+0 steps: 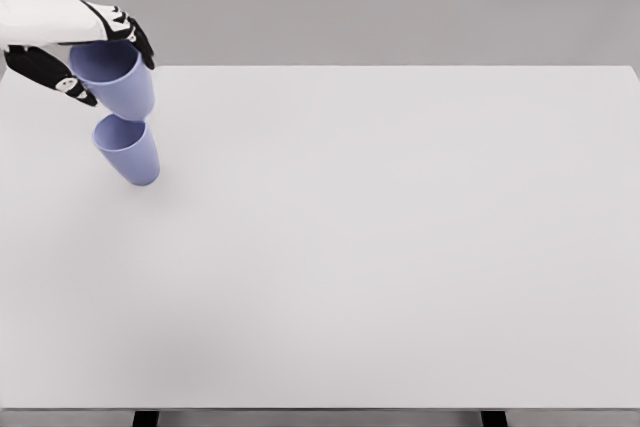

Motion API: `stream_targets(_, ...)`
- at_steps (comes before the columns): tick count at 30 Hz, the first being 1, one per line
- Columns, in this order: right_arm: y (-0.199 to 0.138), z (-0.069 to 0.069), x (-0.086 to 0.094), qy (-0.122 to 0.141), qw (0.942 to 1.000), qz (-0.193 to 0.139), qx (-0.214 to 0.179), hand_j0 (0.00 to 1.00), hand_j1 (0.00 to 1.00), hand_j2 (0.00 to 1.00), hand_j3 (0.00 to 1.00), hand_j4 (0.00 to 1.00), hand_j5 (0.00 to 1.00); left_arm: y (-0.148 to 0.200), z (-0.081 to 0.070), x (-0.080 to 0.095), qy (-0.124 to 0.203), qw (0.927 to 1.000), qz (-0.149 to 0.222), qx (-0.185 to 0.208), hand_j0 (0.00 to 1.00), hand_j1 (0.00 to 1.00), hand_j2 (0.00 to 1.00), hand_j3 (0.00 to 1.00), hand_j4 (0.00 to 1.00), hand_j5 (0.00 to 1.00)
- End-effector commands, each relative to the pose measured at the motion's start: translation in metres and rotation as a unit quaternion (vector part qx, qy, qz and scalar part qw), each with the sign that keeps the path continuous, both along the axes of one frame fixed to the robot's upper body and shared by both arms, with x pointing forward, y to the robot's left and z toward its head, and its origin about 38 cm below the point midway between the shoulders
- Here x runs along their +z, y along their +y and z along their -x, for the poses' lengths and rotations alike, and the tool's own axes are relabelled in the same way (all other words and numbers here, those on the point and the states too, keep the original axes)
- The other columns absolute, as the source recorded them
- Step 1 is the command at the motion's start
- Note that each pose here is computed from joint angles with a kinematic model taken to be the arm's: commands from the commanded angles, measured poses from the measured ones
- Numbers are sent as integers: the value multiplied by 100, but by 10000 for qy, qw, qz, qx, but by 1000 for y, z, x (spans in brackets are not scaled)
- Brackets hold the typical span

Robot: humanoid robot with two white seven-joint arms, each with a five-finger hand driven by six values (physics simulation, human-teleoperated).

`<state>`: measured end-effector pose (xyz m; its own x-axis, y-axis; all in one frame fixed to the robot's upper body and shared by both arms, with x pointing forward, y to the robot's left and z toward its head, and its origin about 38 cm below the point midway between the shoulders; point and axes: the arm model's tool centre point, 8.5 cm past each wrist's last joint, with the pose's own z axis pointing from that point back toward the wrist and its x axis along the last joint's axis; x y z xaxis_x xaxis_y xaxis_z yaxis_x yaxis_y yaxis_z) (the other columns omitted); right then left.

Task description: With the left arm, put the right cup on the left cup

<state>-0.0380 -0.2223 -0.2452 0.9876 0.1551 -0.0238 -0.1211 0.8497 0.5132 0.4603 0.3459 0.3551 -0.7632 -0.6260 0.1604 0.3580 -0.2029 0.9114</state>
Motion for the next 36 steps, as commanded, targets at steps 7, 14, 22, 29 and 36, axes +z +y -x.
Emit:
stream_targets(7, 0, 0, 0, 0, 10000, -3, 7, 100, 100, 100, 100, 100, 100, 30, -4, -7, 174, 9988, -128, 430, 46, 46, 46, 46, 46, 46)
stream_targets(14, 0, 0, 0, 0, 10000, -3, 7, 100, 100, 100, 100, 100, 100, 19, -9, -17, 285, 9990, -135, 324, 46, 46, 46, 46, 46, 46)
stream_targets(22, 0, 0, 0, 0, 10000, -3, 7, 100, 100, 100, 100, 100, 100, 20, -8, -21, 324, 9988, -139, 344, 46, 46, 46, 46, 46, 46)
stream_targets(29, 0, 0, 0, 0, 10000, -3, 7, 100, 100, 100, 100, 100, 100, 22, -7, -21, 317, 9988, -138, 361, 47, 47, 47, 47, 47, 47)
stream_targets(36, 0, 1, 0, 8, 10000, -3, 6, 100, 100, 100, 100, 100, 100, 21, -8, -28, 382, 9985, -134, 361, 47, 47, 47, 47, 47, 47)
